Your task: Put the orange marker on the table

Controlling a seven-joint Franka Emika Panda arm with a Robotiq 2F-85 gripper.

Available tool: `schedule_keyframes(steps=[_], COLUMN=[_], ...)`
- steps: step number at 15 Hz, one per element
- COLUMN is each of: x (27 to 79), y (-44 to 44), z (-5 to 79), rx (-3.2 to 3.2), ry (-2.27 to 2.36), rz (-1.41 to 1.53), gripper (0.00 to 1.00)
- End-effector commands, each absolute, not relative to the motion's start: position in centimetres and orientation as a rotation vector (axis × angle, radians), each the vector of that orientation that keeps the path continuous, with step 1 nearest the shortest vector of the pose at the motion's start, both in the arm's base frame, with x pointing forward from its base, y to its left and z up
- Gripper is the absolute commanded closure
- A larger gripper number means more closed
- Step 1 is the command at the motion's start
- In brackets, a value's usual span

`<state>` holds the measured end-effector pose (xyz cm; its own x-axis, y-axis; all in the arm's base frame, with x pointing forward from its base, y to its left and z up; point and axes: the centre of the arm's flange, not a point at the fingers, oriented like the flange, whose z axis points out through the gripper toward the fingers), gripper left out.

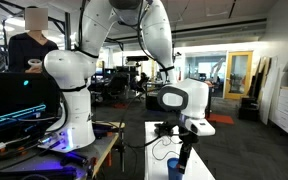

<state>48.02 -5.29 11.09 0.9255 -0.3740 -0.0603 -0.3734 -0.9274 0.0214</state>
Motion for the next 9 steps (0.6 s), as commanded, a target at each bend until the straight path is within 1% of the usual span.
schedule_keyframes(steps=[1, 9], x=[48.28, 48.43], y=[-5.29, -4.81], z=[10.64, 10.84], rx=[3.094, 3.093], ry=[-0.613, -0.627], rz=[-0.079, -0.093], gripper=[0.00, 0.00])
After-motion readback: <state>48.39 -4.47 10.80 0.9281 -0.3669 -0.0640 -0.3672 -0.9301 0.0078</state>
